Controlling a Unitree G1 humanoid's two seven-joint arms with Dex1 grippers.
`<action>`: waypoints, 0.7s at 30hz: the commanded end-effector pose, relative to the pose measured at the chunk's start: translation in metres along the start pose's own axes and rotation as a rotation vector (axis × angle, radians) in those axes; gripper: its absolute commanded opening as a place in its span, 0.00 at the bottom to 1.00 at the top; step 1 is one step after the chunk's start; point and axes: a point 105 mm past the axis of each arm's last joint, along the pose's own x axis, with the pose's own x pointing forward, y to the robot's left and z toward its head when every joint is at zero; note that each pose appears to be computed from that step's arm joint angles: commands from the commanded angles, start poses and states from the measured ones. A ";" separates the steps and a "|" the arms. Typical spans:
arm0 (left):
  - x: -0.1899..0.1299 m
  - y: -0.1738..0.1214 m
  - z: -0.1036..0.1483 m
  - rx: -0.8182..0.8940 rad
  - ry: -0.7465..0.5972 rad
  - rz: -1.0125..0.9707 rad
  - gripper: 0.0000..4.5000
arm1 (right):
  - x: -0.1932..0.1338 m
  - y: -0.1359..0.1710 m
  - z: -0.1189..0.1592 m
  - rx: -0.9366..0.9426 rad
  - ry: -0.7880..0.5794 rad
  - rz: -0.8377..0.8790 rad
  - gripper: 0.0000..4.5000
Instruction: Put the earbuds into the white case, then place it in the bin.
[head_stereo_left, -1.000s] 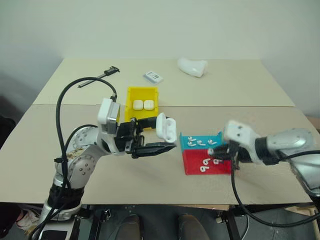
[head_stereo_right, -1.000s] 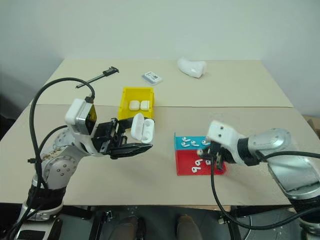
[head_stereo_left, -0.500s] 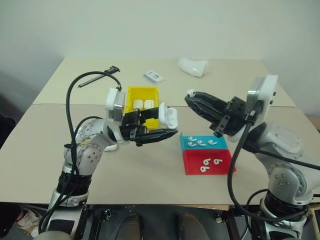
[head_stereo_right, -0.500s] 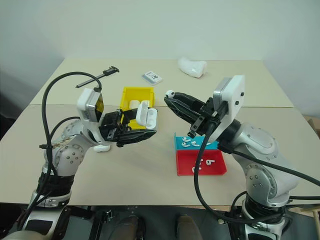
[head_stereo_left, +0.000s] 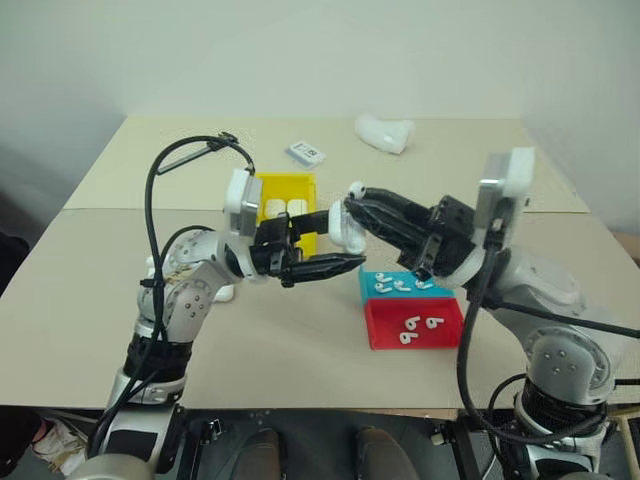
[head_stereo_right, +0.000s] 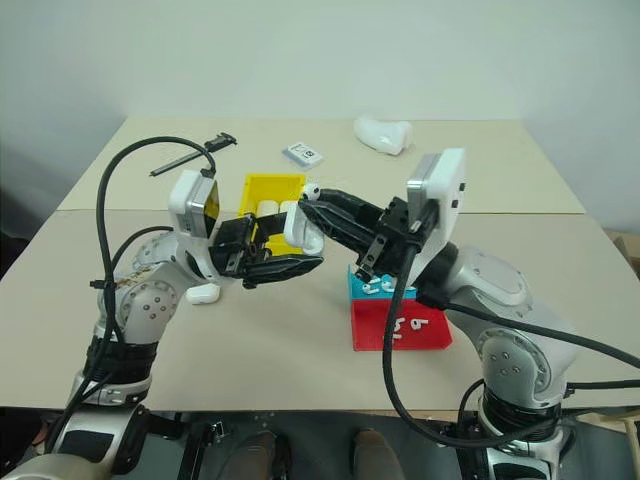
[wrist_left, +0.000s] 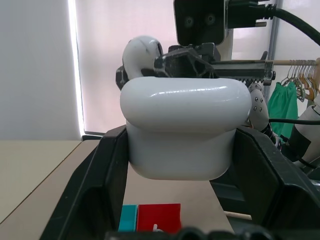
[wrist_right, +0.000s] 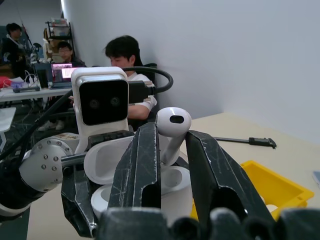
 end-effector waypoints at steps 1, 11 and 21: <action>0.004 -0.002 0.012 0.056 -0.016 -0.027 0.62 | -0.001 0.002 0.003 -0.053 -0.007 0.015 0.13; 0.003 -0.001 0.014 0.077 -0.024 -0.028 0.62 | -0.004 0.003 -0.007 -0.082 0.056 0.064 0.21; 0.003 0.000 0.014 0.091 -0.030 -0.022 0.62 | -0.007 0.002 -0.010 -0.118 0.087 0.074 0.64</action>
